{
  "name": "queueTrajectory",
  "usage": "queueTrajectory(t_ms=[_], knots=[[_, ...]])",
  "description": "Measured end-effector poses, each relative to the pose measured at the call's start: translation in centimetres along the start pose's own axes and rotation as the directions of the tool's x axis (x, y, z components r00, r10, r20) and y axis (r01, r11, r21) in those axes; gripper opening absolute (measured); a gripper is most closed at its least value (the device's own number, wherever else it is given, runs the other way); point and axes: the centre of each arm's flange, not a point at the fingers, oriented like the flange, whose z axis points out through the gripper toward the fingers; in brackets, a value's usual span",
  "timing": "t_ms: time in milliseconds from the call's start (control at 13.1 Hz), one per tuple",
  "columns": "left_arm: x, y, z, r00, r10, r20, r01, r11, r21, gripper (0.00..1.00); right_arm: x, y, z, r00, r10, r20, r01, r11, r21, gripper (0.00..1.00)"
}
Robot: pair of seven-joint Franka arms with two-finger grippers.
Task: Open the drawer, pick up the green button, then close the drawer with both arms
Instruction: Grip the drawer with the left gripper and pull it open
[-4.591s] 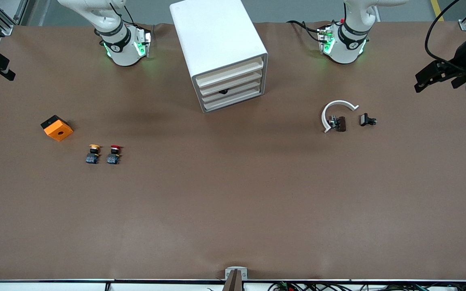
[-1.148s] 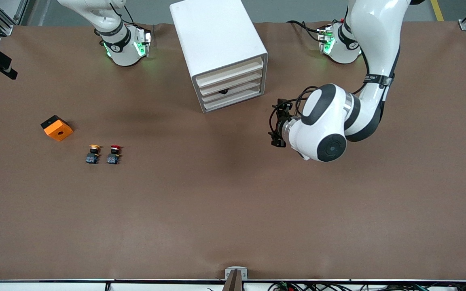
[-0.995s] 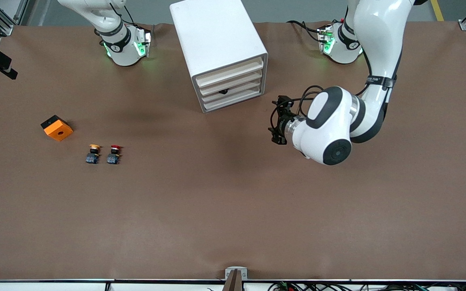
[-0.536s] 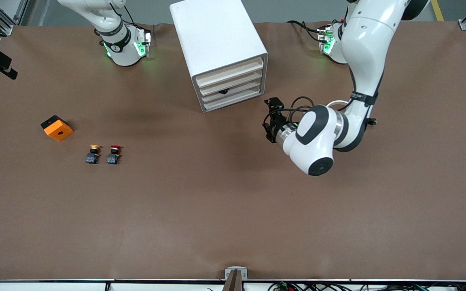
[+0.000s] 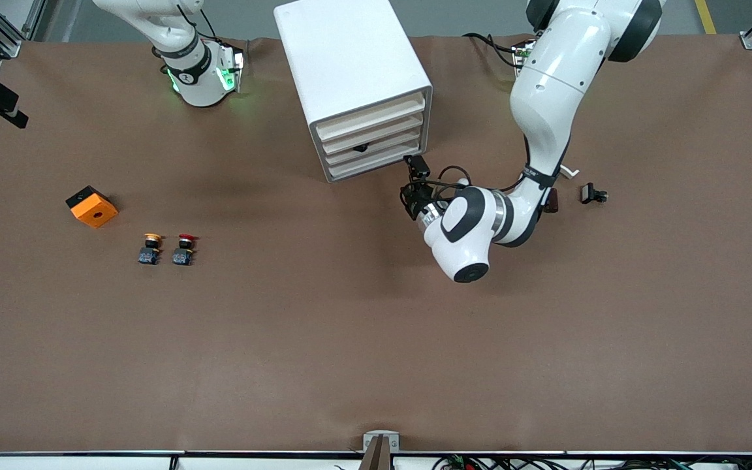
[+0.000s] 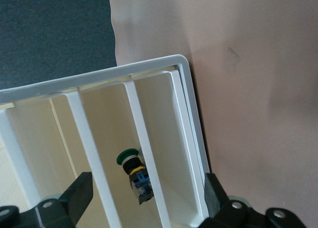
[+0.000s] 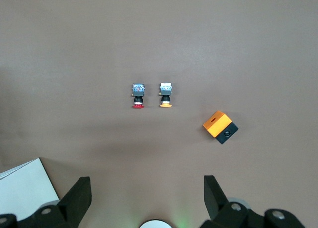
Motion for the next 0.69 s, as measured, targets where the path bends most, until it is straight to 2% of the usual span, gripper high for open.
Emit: queueTrajectory(t_ms=[77, 230, 306, 383, 689], knots=[[0.1, 0.6, 0.5, 1.000, -0.003, 0.011, 0.003, 1.000, 0.015, 0.97, 0.0, 0.0, 0.0, 1.000, 0.000, 0.000, 0.000, 1.000, 0.000, 1.00], [-0.1, 1.6, 1.6, 0.997, -0.014, 0.071, 0.009, 0.998, 0.067, 0.79, 0.0, 0.0, 0.0, 1.000, 0.000, 0.000, 0.000, 1.000, 0.000, 1.00], [-0.2, 2.1, 2.5, 0.996, -0.023, 0.091, 0.015, 0.996, 0.091, 0.78, 0.0, 0.0, 0.0, 1.000, 0.000, 0.001, 0.000, 1.000, 0.000, 1.00], [-0.4, 2.6, 3.5, 0.995, -0.031, 0.097, 0.020, 0.994, 0.110, 0.69, 0.0, 0.0, 0.0, 1.000, 0.000, 0.001, 0.000, 1.000, 0.000, 1.00], [-1.0, 3.5, 7.0, 0.996, -0.059, 0.074, 0.047, 0.986, 0.157, 0.67, 0.0, 0.0, 0.0, 1.000, 0.000, 0.001, 0.000, 1.000, 0.000, 1.00]])
